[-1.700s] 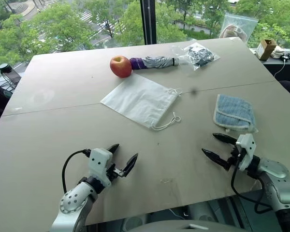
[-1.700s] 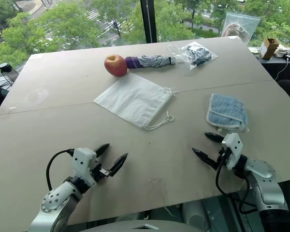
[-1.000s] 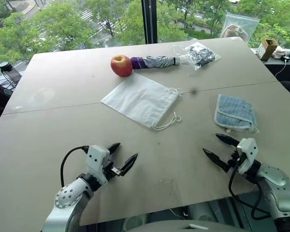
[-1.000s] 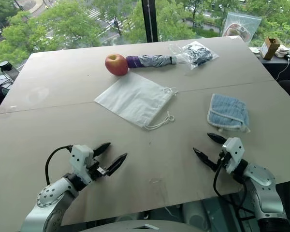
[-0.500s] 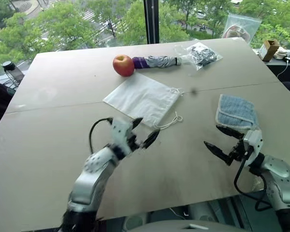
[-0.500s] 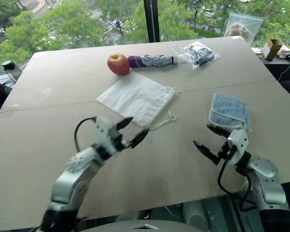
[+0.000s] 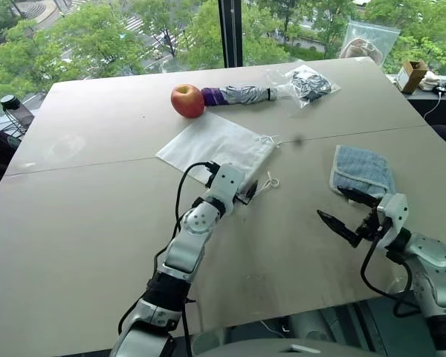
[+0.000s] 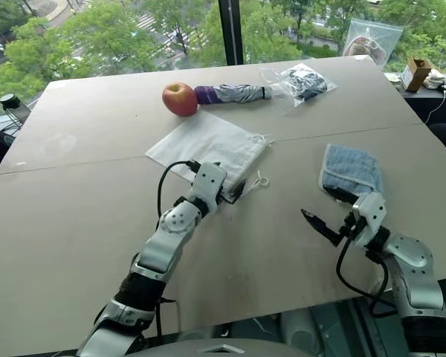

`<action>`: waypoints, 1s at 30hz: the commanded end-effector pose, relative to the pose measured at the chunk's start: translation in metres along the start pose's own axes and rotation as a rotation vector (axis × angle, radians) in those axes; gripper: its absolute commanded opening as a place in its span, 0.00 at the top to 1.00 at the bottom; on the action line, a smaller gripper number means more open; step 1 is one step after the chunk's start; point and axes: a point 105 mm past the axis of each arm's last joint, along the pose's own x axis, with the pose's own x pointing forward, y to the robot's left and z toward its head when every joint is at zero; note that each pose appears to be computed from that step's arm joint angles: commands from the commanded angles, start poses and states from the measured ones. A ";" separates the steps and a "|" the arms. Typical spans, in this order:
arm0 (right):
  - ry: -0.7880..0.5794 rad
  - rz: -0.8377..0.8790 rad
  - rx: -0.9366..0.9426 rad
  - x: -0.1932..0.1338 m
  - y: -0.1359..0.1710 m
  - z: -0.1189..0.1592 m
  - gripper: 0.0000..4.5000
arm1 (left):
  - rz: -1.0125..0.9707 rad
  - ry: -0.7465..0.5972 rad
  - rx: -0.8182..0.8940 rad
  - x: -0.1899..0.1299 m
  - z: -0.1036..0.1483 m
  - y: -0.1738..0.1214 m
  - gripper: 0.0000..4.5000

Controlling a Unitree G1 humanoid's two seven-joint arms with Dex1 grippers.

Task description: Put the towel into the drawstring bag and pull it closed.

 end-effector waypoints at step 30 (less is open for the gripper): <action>-0.027 -0.063 -0.031 0.007 -0.011 0.003 0.00 | 0.045 -0.392 -0.628 -0.079 0.048 0.069 1.00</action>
